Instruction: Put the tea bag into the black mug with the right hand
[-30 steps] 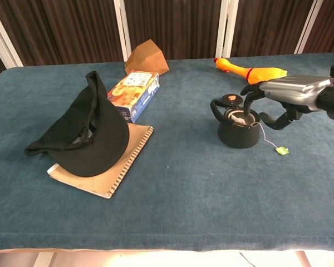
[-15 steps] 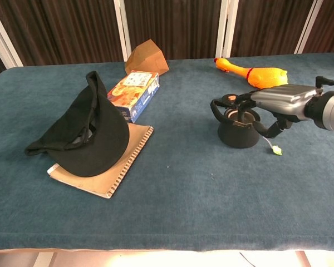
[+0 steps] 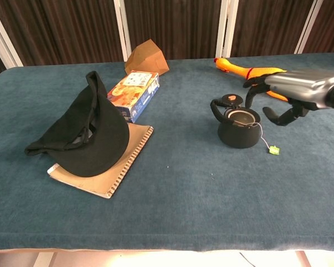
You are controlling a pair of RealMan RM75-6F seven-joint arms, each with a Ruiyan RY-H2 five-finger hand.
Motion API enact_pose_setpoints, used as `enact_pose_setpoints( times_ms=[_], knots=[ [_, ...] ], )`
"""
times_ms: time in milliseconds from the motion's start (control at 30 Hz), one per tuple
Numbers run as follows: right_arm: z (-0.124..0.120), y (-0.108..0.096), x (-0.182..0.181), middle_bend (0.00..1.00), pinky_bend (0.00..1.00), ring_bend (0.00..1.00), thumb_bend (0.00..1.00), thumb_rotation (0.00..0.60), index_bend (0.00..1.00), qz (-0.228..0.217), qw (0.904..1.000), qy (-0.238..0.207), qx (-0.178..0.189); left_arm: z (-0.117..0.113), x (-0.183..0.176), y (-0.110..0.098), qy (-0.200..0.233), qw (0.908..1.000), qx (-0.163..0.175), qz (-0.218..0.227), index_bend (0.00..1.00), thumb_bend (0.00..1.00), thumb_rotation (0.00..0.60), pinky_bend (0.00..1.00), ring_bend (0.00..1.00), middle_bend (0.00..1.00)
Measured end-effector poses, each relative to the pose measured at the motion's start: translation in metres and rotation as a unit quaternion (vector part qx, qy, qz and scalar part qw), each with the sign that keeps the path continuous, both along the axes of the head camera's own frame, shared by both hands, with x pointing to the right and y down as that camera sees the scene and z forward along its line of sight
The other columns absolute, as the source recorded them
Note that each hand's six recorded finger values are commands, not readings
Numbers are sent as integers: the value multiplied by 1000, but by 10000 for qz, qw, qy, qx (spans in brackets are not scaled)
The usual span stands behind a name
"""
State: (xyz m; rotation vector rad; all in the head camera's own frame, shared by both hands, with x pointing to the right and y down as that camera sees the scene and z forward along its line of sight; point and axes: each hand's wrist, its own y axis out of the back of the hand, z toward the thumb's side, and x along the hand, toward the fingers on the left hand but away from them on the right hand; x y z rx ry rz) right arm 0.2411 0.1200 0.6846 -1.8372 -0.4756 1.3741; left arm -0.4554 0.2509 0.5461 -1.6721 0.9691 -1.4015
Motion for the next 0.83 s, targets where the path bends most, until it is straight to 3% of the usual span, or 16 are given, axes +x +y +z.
enact_pose_setpoints(
  times_ms=[100, 233, 467, 567, 833],
  knots=[
    [-16, 2, 16, 41, 0, 0, 639, 600, 281, 135, 9996, -122, 201, 0, 1, 0, -3, 10000, 1, 15, 0, 29, 600, 68, 0, 0],
    [-37, 17, 45, 26, 0, 0, 550, 600, 213, 280, 9984, -178, 459, 1, 1, 0, -28, 10000, -2, 25, 0, 29, 600, 68, 0, 0],
    [-68, 73, 121, 0, 0, 0, 495, 600, 97, 945, 9926, -44, 759, 4, 3, 1, -61, 10000, -37, 61, 0, 29, 600, 68, 0, 0],
    [-78, 88, 143, 0, 0, 0, 472, 600, 56, 1198, 9896, -52, 797, 6, 4, 1, -81, 9999, -84, 81, 0, 29, 600, 68, 0, 0],
    [-94, 95, 161, 0, 0, 0, 428, 600, 29, 1321, 9866, -64, 953, 9, 9, 3, -79, 9998, -132, 153, 0, 29, 600, 68, 0, 0]
  ],
)
